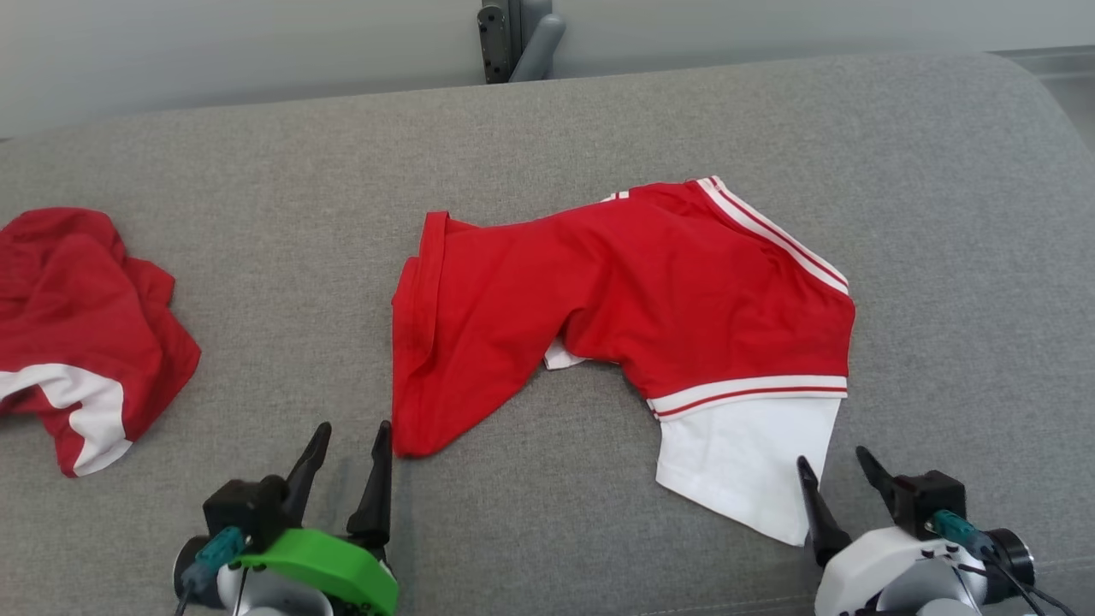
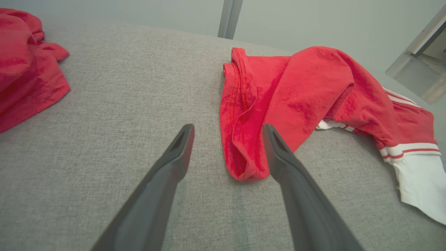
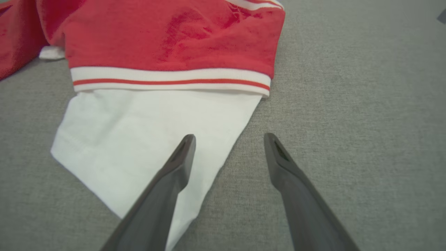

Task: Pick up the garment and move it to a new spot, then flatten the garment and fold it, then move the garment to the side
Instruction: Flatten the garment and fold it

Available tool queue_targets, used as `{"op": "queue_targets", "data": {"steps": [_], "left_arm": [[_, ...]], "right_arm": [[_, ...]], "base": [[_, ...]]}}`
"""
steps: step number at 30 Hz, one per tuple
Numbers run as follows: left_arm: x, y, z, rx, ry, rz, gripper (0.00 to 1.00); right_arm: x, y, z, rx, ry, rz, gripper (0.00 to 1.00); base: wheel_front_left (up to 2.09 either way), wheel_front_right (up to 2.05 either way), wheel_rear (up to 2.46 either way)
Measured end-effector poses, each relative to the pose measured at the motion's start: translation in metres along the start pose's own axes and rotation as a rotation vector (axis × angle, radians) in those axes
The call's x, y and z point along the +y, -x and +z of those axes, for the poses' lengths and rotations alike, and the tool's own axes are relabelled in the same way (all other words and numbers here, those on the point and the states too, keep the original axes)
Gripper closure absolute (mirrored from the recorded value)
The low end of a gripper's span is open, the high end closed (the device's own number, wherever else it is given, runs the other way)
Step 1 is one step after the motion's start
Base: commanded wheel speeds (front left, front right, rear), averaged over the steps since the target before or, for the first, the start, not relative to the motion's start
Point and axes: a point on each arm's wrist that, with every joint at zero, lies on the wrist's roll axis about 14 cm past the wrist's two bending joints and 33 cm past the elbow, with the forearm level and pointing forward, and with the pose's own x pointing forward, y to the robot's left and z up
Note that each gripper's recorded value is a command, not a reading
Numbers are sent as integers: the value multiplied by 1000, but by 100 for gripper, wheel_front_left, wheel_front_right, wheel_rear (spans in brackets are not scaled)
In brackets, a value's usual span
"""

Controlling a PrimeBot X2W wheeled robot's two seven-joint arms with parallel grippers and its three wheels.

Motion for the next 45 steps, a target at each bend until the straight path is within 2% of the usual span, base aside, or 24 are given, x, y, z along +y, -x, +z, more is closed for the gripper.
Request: {"op": "queue_targets", "data": {"steps": [8,15,21,22,23,26,29,32,34,40,43,45], "left_arm": [[-8,-24,-22,144,18,-30,0],[-9,-25,-48,261,43,-33,0],[-10,-28,-57,302,52,-30,0],[-10,-29,-59,309,59,-33,61],[-11,-29,-60,316,66,-37,100],[-16,-32,-60,320,71,-55,100],[-22,-35,-58,317,123,-66,100],[-35,-49,-39,288,196,-111,100],[-46,-65,-10,241,202,-176,100],[-57,-112,92,118,121,-351,100],[-64,-139,136,88,131,-412,100],[-58,-161,157,85,99,-399,100]], "right_arm": [[23,-12,-27,169,-35,67,0],[30,-12,-32,214,-54,91,0],[38,-13,-36,247,-67,117,0],[40,-12,-37,260,-76,125,64],[43,-12,-37,262,-81,137,100],[52,-10,-39,289,-105,178,100],[52,-11,-31,277,-201,179,100],[42,-19,-4,209,-322,174,100],[27,-34,41,95,-355,188,100],[-34,-69,192,-248,-358,200,100],[-49,-91,249,-337,-356,208,100],[-58,-115,275,-360,-356,188,100]], "base": [[0,0,0],[0,0,0],[0,0,0],[0,0,0],[0,0,0],[0,0,0],[0,0,0],[0,0,0],[0,0,0],[0,0,0],[0,0,0],[0,0,0]]}}
